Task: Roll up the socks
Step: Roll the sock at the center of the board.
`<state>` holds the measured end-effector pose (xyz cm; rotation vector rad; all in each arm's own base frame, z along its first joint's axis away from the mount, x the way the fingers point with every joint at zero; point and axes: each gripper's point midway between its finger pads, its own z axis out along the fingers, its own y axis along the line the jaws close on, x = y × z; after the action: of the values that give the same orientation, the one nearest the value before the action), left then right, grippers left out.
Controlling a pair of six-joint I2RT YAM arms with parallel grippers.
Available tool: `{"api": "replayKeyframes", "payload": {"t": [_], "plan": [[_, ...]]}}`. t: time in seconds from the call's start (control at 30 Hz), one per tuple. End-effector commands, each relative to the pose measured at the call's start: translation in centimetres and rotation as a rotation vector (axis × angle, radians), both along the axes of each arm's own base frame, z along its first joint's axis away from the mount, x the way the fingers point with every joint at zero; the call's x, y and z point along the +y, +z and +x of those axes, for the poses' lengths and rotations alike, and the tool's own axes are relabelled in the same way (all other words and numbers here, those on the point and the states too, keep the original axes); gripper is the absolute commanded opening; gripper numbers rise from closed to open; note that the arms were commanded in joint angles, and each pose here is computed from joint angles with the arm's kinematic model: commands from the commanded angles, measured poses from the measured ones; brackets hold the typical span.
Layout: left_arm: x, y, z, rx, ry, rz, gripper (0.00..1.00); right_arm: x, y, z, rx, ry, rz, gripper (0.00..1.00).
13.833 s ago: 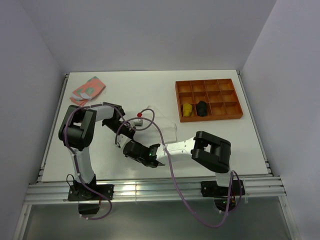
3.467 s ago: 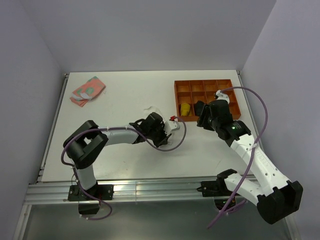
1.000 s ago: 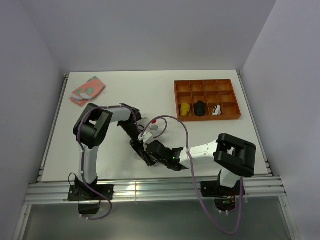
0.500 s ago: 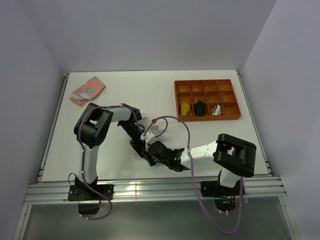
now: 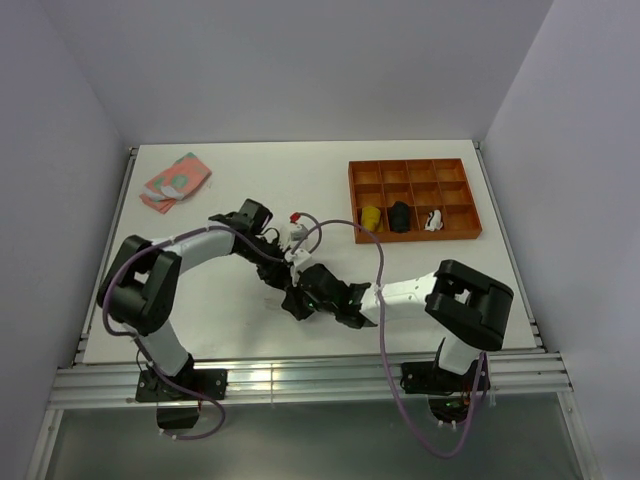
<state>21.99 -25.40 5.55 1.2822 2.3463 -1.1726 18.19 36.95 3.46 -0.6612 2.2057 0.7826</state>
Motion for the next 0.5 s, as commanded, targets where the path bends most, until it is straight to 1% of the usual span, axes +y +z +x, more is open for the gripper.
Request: {"api": "replayKeyframes", "payload": {"t": [0.0, 0.07, 0.1, 0.23, 0.4, 0.43, 0.47], "plan": [[-1.0, 3.9, 3.3, -0.219, 0.087, -0.110, 0.28, -2.8, -4.0, -1.5, 0.210, -0.010, -0.124, 0.00], [-0.1, 4.4, 4.3, -0.291, 0.147, -0.104, 0.28, -3.4, -4.3, -1.5, 0.251, -0.003, -0.150, 0.00], [0.5, 4.5, 4.6, -0.309, 0.172, -0.101, 0.28, -3.3, -3.8, -0.6, 0.253, -0.013, -0.143, 0.00], [2.6, 5.5, 5.3, -0.422, 0.268, -0.096, 0.28, -3.9, -4.2, 0.3, 0.316, -0.009, -0.160, 0.00], [3.3, 6.7, 5.7, -0.532, 0.307, -0.122, 0.31, -4.5, -4.5, 1.0, 0.337, -0.001, -0.216, 0.00], [3.4, 6.8, 5.8, -0.565, 0.310, -0.129, 0.32, -5.0, -4.9, 1.2, 0.377, 0.003, -0.229, 0.00], [3.4, 6.8, 5.8, -0.566, 0.310, -0.129, 0.32, -5.3, -5.0, 1.4, 0.384, -0.008, -0.233, 0.00]]}}
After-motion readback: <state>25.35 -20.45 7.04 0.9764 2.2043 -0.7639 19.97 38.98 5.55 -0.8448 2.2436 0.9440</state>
